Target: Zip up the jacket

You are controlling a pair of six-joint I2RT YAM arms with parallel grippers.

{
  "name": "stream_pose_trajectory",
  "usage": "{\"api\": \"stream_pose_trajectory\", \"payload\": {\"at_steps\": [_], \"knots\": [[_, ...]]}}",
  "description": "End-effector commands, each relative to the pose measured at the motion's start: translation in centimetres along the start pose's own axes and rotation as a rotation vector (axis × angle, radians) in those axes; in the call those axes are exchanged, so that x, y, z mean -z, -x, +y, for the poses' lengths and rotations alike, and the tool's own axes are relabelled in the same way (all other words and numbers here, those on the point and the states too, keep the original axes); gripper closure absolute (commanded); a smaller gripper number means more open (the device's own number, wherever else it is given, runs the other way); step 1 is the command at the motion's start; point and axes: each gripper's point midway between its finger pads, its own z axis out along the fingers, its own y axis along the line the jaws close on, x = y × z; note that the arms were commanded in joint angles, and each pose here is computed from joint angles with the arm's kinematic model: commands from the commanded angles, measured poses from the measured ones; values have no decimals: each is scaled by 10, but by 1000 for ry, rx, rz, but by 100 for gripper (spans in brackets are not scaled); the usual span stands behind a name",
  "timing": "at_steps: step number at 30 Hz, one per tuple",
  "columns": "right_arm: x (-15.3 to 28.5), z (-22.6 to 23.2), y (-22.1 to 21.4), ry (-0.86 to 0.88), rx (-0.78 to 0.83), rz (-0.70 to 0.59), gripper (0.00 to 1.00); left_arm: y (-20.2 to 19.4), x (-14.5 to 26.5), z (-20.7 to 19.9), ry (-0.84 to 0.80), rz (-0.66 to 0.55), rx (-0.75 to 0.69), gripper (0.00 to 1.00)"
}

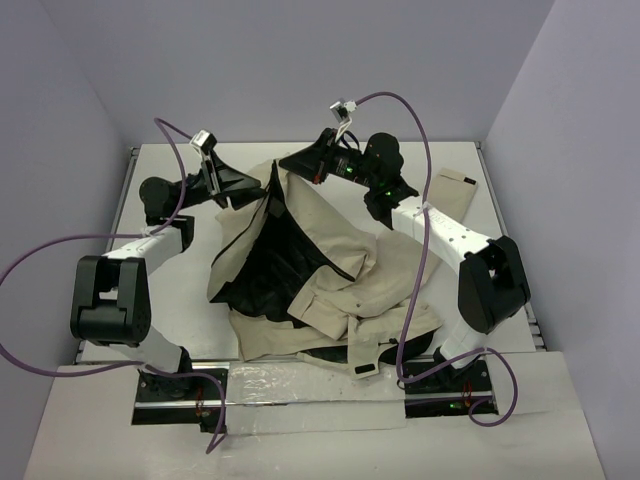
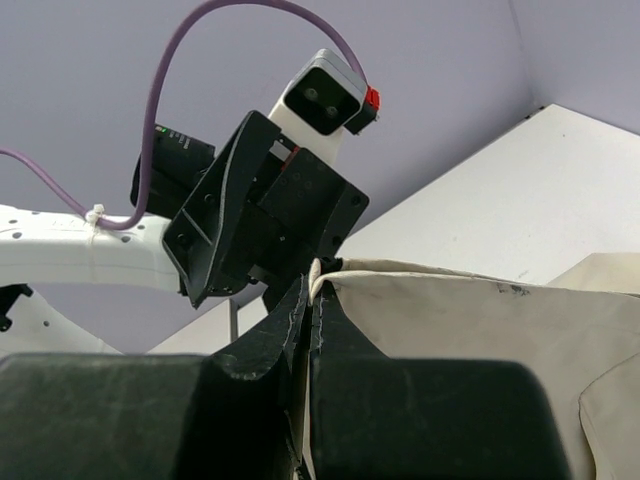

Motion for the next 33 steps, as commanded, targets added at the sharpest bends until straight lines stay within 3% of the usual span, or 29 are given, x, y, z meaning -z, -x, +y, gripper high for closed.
{"api": "stream_pose_trajectory", "payload": {"at_steps": [1, 16, 23, 27, 33], "knots": [[-2, 24, 38, 56, 99, -75, 100, -5, -5, -23, -86, 3, -125, 40], [-4, 28, 38, 60, 105, -74, 100, -7, -15, -26, -129, 17, -109, 51], [-5, 30, 37, 64, 105, -67, 100, -5, -16, -27, -135, 10, -107, 69], [-4, 29, 36, 58, 108, -66, 100, -5, -17, -25, -131, 9, -97, 100], [-6, 26, 42, 42, 129, -85, 100, -6, -18, -20, -107, -10, -87, 100]]}}
